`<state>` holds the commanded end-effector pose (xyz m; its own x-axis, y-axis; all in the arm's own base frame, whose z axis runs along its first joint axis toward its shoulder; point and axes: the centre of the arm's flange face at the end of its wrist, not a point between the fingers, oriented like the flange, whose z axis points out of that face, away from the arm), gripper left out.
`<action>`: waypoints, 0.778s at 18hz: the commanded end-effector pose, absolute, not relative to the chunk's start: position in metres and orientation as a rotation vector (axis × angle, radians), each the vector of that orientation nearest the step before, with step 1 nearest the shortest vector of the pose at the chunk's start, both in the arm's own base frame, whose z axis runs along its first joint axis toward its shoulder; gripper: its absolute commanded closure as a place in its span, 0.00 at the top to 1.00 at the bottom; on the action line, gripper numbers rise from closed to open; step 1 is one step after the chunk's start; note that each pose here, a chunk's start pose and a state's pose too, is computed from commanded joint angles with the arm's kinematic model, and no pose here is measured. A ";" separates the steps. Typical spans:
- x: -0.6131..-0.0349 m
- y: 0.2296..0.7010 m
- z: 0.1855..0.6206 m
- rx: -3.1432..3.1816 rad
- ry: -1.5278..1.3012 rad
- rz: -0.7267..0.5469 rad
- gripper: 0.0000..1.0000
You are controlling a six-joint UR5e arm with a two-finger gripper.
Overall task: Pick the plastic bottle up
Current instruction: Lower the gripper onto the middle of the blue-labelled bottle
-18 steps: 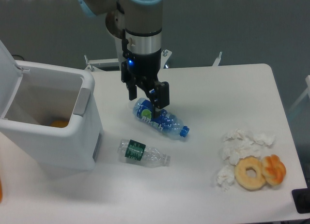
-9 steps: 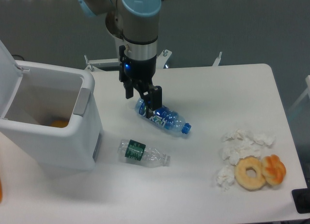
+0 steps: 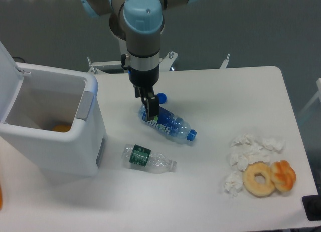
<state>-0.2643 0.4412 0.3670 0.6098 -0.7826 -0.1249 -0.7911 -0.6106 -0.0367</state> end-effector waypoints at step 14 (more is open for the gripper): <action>-0.276 0.463 0.321 -2.706 1.739 0.043 1.00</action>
